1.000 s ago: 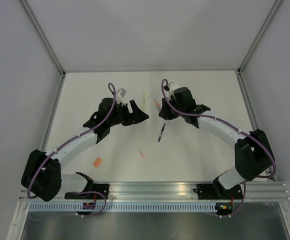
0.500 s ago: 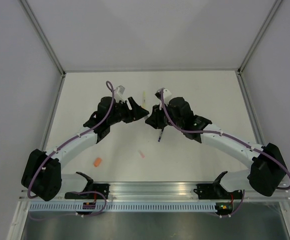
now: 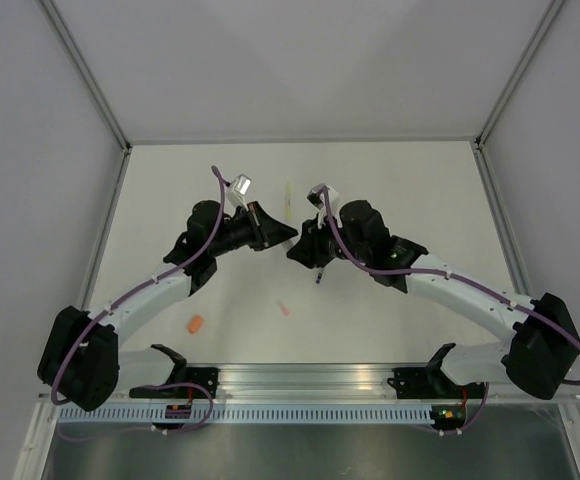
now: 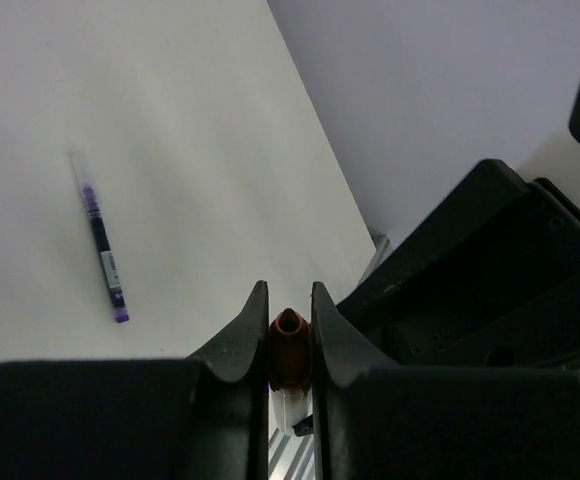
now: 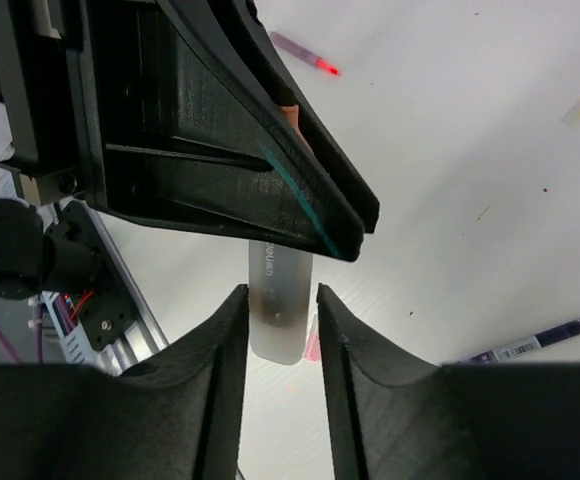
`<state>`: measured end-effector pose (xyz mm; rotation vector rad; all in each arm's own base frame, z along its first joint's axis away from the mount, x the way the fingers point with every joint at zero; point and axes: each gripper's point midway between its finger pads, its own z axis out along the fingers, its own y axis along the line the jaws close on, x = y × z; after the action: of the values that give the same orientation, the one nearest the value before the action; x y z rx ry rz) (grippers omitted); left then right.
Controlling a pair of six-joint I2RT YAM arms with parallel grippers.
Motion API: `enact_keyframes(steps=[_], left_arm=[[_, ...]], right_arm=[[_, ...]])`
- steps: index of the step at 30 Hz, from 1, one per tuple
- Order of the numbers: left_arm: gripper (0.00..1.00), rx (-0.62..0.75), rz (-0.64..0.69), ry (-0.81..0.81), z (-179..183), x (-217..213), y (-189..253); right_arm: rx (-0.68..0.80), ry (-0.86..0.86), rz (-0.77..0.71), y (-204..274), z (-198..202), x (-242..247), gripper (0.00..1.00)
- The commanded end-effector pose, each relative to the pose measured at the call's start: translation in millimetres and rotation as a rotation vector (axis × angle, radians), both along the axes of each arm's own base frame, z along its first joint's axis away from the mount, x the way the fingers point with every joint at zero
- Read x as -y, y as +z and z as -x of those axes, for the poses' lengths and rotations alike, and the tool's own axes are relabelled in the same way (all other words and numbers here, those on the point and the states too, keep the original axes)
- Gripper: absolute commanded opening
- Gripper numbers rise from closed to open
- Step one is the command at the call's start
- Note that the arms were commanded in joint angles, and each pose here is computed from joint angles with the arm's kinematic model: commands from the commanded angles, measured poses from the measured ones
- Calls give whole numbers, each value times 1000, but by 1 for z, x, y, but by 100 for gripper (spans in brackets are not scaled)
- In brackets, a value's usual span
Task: Insert the pens into the pen caps
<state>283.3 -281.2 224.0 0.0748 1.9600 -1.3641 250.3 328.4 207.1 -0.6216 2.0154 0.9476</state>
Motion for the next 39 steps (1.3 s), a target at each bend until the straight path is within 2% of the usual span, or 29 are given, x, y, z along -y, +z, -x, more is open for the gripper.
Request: enact_keyframes(steps=[1,3,7,17,23,26,27,28,29,30,31,33,34,36,39], left_arm=[[2,174,88,-196,37,8,39],[2,232,101,-245,48,7,50],[2,335,163,-362,75,7,68],[2,390,235,-441,96,4,85],[2,398,249,-453,97,5,88],[2,387,252,-478,99,6,85],[2,381,251,-483,99,7,84],[6,374,251,-483,99,7,84],[18,361,246,-476,97,8,82],[49,353,241,-458,94,8,82],[62,311,221,-442,91,8,78],[78,305,172,-378,80,7,75],[82,255,132,-349,78,4,72],[87,264,56,-262,65,-3,70],[88,251,-69,-147,55,-19,69]], right_arm=[[45,121,-108,32,27,-5,40],[54,161,-152,39,36,-6,45],[43,271,-264,57,64,-8,47],[-5,403,-416,76,94,-13,45],[-18,409,-444,76,95,-15,31],[-14,414,-457,78,95,-16,0],[-13,416,-460,78,96,-17,0],[-12,420,-467,79,96,-16,0],[-11,418,-472,81,96,-16,0],[-8,411,-471,82,96,-16,0],[9,375,-472,85,90,-14,0],[25,316,-409,79,80,-9,0],[37,287,-389,79,75,-6,0],[16,193,-322,67,56,7,0],[-25,86,-291,49,32,33,0]])
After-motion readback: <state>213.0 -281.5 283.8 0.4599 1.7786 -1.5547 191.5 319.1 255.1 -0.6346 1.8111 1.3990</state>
